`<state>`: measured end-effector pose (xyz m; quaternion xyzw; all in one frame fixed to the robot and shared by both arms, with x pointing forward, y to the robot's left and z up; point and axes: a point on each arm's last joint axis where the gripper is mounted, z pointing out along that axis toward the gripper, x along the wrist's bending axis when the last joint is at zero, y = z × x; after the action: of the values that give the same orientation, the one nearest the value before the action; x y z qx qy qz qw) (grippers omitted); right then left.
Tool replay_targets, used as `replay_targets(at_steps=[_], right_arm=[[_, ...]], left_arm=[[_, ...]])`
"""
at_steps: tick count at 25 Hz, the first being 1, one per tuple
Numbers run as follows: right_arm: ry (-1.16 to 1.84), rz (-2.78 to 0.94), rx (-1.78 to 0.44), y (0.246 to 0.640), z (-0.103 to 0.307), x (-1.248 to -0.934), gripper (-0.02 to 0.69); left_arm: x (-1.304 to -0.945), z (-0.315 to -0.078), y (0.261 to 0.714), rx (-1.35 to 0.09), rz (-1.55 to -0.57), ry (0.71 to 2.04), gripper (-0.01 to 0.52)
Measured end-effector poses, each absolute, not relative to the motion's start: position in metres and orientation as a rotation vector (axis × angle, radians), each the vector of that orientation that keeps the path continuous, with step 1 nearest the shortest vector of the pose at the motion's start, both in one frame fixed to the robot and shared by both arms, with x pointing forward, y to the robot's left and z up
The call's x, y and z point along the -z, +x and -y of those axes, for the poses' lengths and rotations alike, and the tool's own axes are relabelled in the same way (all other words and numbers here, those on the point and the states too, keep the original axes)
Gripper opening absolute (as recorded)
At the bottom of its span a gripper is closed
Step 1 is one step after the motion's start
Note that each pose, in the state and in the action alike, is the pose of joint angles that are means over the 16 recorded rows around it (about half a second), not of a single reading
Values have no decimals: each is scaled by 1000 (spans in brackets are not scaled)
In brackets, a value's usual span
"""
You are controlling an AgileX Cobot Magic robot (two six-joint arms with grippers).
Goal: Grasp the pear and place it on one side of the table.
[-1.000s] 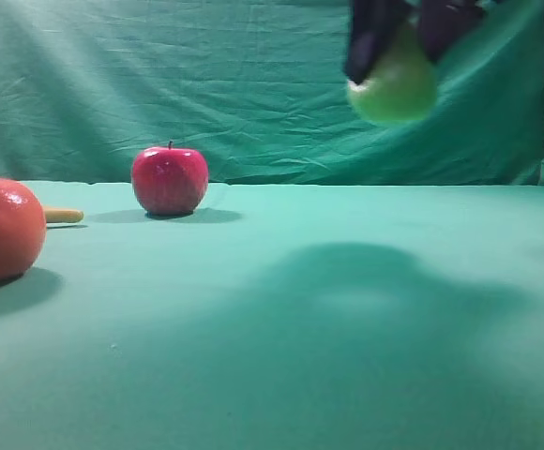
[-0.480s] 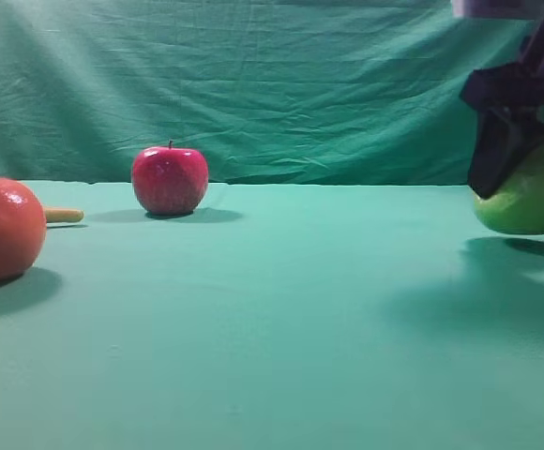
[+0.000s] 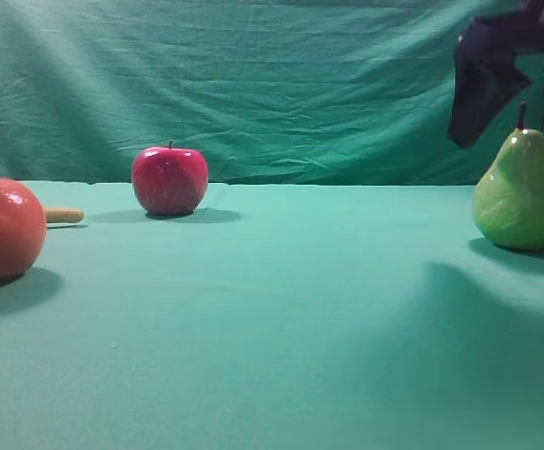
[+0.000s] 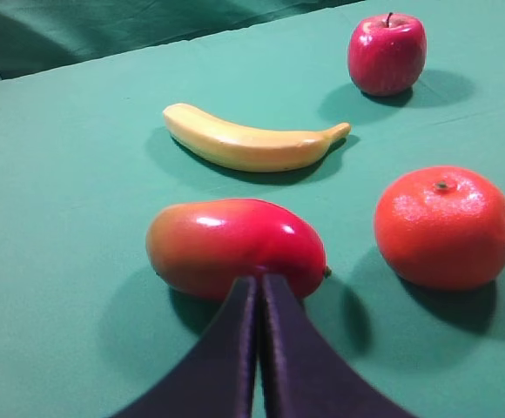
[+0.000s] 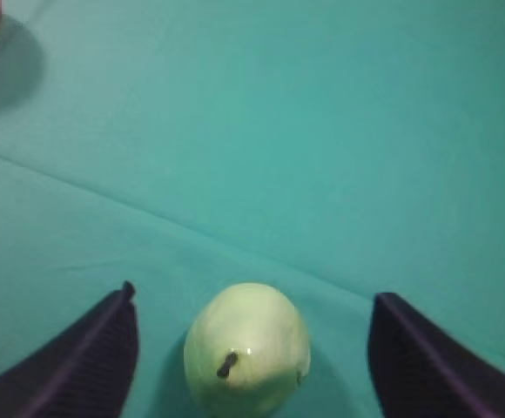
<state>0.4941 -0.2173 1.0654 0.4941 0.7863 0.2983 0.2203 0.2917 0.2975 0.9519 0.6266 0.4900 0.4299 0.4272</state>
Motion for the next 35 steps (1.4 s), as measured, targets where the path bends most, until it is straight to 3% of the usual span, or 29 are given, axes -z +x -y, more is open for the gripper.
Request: replay_targets(at_steps=[7, 11, 19, 25, 35], right_arm=[[1338, -2108, -951, 429, 233, -1115, 105], [1317, -2060, -1032, 389, 243, -1128, 15], [1253, -1970, -1162, 321, 260, -1132, 0], [1201, -1931, -1188, 298, 268, -1121, 0], [1174, -1782, -1149, 303, 276, -1052, 0]], left_arm=[[-952, -297, 292, -1074, -1224, 1565, 0], [-952, -297, 292, -1074, -1224, 1565, 0], [-952, -297, 292, -1074, -1224, 1565, 0], [-952, -297, 292, -1074, -1224, 1565, 0], [-952, -297, 292, -1074, -1224, 1565, 0]])
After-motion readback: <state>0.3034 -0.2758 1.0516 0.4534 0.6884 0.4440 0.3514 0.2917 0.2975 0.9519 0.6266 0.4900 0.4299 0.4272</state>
